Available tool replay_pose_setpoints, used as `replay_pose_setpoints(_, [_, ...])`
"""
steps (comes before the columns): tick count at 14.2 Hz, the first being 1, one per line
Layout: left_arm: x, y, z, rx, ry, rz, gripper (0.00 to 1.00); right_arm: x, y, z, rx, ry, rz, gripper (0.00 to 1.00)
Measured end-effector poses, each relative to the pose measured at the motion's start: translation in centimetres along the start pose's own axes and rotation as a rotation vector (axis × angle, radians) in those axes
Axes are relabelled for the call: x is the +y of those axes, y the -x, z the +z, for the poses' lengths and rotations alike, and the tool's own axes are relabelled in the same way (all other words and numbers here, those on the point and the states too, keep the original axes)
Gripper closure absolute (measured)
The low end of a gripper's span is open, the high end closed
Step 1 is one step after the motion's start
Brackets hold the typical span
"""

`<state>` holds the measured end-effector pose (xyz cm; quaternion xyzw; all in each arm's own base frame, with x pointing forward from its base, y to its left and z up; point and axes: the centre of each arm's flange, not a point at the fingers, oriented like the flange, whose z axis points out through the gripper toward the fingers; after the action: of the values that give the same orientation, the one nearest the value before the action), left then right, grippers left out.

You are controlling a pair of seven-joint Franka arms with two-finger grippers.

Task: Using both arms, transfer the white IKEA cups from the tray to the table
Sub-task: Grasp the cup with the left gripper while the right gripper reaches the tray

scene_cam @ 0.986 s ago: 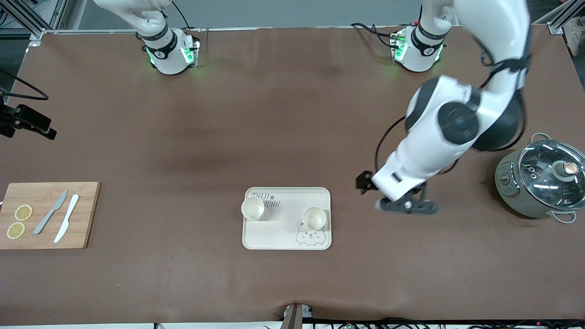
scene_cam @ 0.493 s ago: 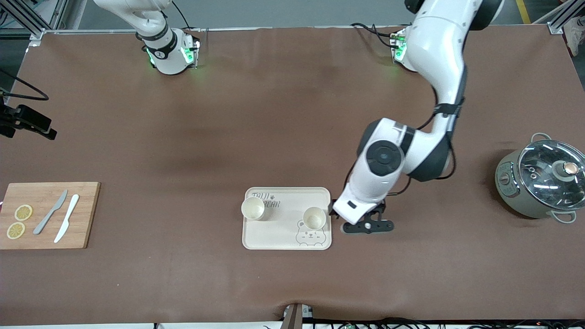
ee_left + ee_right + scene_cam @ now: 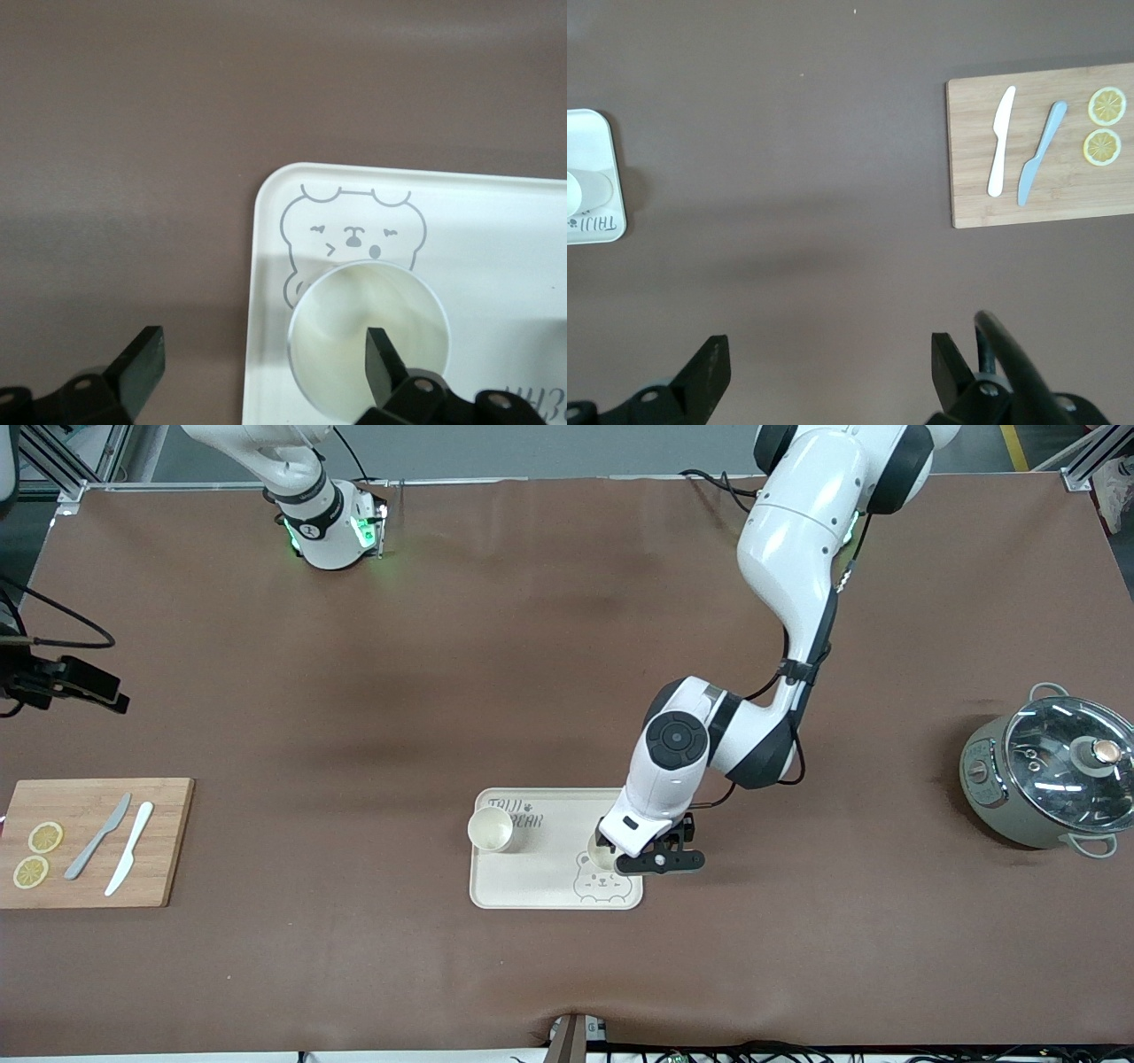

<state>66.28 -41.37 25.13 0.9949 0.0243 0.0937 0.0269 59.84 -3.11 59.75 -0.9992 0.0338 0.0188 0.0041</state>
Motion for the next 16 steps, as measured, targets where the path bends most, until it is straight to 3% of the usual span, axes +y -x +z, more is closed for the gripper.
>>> replay_pose_setpoints(7, [0.6,0.4,0.8,0.012,0.01,0.01,0.0,-4.9,-4.8,7.3,0.003,-0.064,-0.029,0.0])
replay_pose_setpoints(14, [1.0,0.9,1.5,0.008,0.011,0.011,0.0,-10.7,-9.0,16.5,0.015,-0.132,0.136,0.0])
replay_pose_setpoints(16, [1.6,1.3,1.4,-0.008,0.035,-0.044,0.19,-13.7,-9.6,19.1,0.034,-0.133,0.139,0.0])
